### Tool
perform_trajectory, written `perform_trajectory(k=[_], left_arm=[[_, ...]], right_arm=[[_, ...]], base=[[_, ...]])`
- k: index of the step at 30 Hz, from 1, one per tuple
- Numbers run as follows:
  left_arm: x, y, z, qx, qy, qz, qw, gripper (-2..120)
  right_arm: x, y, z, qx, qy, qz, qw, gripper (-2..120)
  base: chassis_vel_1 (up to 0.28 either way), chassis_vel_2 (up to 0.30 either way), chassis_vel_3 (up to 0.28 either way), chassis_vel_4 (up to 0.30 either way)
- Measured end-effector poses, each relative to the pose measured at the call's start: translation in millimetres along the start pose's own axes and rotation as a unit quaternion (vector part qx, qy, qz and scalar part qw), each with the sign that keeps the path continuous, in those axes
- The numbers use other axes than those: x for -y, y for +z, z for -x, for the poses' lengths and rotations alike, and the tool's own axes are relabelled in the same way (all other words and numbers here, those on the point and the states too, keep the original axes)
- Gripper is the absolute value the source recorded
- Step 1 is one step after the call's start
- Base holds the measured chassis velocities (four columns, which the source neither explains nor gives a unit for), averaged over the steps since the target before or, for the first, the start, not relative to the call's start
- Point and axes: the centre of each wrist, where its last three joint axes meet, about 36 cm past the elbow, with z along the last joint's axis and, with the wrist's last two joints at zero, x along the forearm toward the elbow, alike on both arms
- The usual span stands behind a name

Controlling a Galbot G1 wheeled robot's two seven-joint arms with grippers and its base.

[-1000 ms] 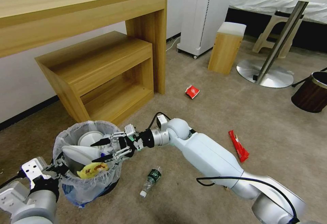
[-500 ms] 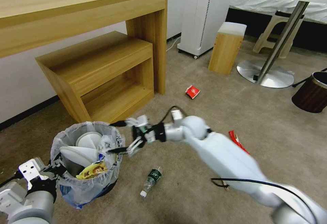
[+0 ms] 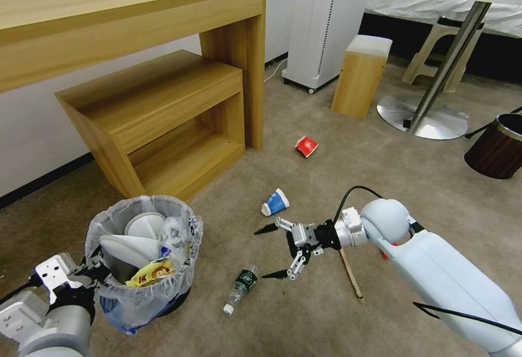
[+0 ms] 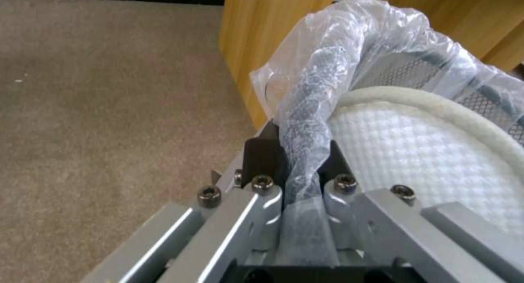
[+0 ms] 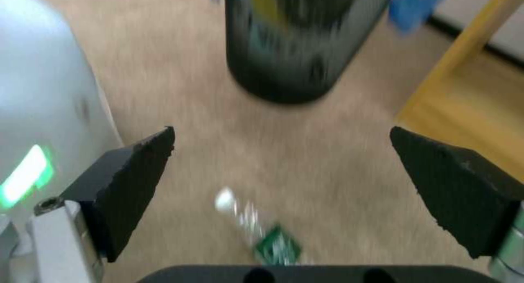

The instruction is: Pick up the trash bin and place the garbage on the floor into it.

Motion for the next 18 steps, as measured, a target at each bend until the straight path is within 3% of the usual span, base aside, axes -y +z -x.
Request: perform_trajectory(k=[5, 8, 12, 18], left_arm=[[-1.9, -0.6, 0, 0.003, -0.005, -0.001, 1.0000, 3], [-2.8, -0.9, 0, 0.005, -0.007, -0.003, 1.0000, 3], [-2.7, -0.7, 0, 0.007, -0.008, -0.006, 0.9999, 3], [-3.4, -2.2, 0, 0.010, -0.008, -0.009, 0.9999, 3]], right_arm=[[13, 31, 17, -0.047, -0.014, 0.004, 0.999, 100], [24, 57, 48, -0.077, -0.034, 0.013, 0.996, 100], [32, 73, 96, -0.078, -0.058, 0.022, 0.995, 100], [41, 91, 133, -0.087, -0.073, 0.042, 0.993, 100]], base=[[0.000, 0.000, 0.000, 0.000], [0.000, 0.000, 0.000, 0.000], [0.000, 0.000, 0.000, 0.000], [0.000, 0.000, 0.000, 0.000]])
